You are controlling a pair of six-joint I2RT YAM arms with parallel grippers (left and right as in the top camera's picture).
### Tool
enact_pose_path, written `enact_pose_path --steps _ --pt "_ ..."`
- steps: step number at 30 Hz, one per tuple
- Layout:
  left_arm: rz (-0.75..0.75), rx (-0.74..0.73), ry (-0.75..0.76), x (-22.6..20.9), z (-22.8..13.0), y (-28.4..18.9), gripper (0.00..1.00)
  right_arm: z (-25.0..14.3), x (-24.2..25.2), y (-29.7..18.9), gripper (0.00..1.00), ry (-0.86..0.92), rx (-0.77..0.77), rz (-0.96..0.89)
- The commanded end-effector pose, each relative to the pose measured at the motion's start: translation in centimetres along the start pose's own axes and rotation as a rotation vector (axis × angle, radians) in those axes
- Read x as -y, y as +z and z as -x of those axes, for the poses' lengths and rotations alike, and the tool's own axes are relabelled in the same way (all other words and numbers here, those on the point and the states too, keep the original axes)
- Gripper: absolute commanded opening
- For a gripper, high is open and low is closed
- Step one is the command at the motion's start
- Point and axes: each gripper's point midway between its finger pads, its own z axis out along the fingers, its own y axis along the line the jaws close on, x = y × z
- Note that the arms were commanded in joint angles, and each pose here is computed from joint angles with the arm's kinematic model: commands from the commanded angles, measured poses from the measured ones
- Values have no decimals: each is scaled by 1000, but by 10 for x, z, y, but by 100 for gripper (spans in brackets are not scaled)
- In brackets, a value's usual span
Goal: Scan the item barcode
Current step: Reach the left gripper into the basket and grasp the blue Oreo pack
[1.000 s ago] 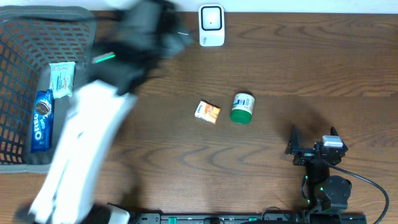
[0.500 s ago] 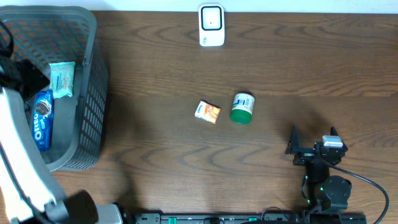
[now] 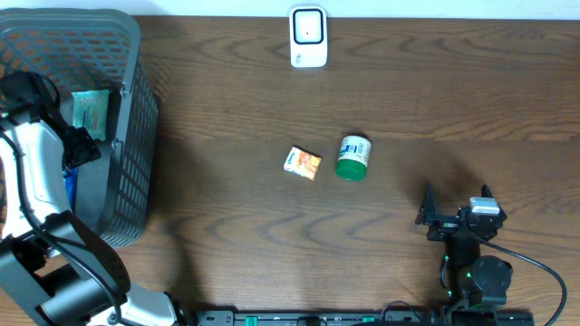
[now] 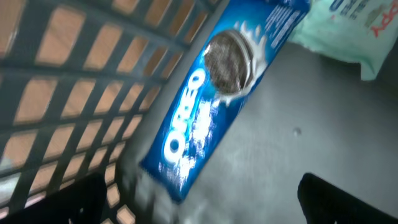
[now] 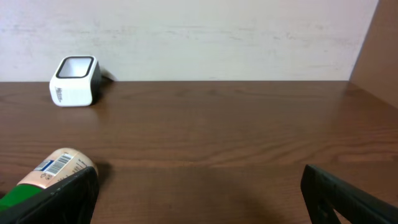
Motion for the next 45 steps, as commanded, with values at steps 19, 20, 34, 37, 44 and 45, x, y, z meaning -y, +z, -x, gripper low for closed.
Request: enact_pose_path --steps 19,20,34,37,44,45 --pt "1 -162 57 -9 -26 110 100 0 -2 0 99 -12 2 8" --pt "-1 -175 62 -7 -29 114 100 0 -2 0 99 -12 2 8" --pt "-131 -187 -14 24 -29 107 8 0 -2 0 99 -12 2 8" --pt "-130 -116 -20 15 -7 72 8 0 -2 0 99 -12 2 8" --pt "-133 358 -276 -47 63 -106 8 0 -2 0 99 -12 2 8" --pt "-145 448 -326 -58 67 -140 8 0 -2 0 99 -12 2 8"
